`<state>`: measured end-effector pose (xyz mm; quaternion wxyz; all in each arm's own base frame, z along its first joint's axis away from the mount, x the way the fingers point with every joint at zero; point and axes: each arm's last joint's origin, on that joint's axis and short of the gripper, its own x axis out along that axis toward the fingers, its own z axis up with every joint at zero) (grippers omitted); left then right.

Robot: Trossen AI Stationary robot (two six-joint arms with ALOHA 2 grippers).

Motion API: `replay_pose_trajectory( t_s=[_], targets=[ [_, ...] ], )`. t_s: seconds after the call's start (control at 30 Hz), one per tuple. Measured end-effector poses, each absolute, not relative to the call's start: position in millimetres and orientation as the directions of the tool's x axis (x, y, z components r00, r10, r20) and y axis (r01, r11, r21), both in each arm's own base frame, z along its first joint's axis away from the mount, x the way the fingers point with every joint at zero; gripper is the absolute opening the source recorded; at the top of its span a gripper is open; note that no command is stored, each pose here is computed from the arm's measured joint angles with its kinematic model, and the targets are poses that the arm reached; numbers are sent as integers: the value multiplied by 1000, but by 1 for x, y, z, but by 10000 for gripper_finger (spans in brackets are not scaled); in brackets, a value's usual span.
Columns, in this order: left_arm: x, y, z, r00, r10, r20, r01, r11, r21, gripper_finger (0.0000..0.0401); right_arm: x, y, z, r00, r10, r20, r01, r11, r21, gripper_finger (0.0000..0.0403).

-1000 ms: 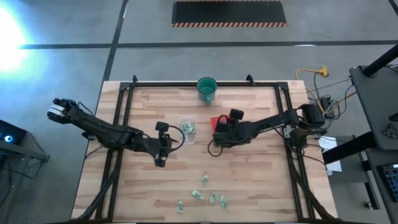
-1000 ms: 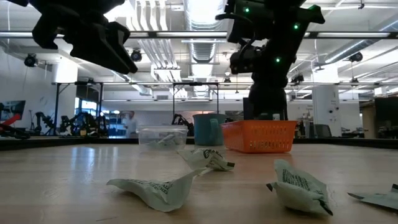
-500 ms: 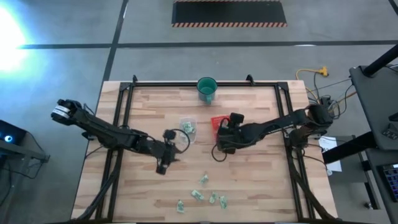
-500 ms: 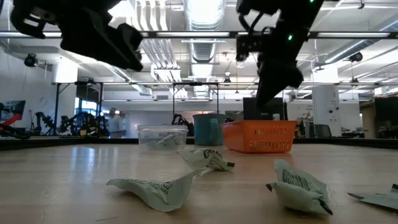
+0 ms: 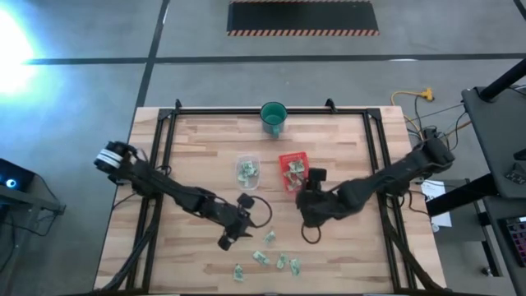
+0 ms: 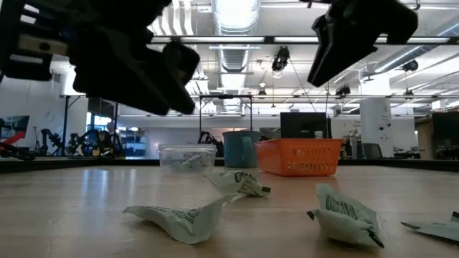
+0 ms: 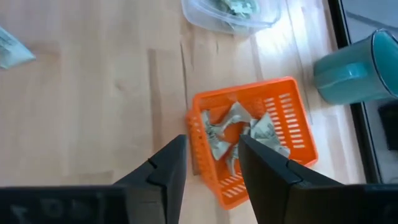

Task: Pick and place items into bin
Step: Put the stevia packet into the transparent bin

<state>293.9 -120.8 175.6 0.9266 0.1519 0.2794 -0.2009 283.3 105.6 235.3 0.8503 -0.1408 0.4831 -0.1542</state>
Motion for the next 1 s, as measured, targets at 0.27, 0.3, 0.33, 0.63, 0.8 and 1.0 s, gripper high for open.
replay_pose_trajectory(
  t_s=[0.27, 0.3, 0.33, 0.63, 0.8, 1.0],
  targets=[
    [311, -132, 156, 747, -284, -601, 425, 899, 104, 130, 272, 124, 241, 527, -359, -770, 120, 929, -350, 125],
    [313, -132, 156, 747, -283, -601, 415, 905, 90, 130, 271, 126, 241, 530, -355, -770, 117, 930, -349, 125],
    [314, -133, 154, 748, -283, -601, 408, 910, 79, 130, 270, 128, 241, 531, -353, -770, 111, 930, -349, 125],
    [318, -141, 144, 762, -288, -580, 389, 920, 54, 130, 269, 131, 241, 537, -349, -768, 107, 931, -348, 120],
    [320, -143, 137, 762, -273, -588, 349, 937, 17, 130, 269, 131, 241, 537, -349, -768, 111, 932, -346, 120],
    [322, -144, 126, 752, -267, -602, 244, 962, -122, 130, 269, 131, 242, 539, -348, -767, 117, 933, -341, 118]
  ],
)
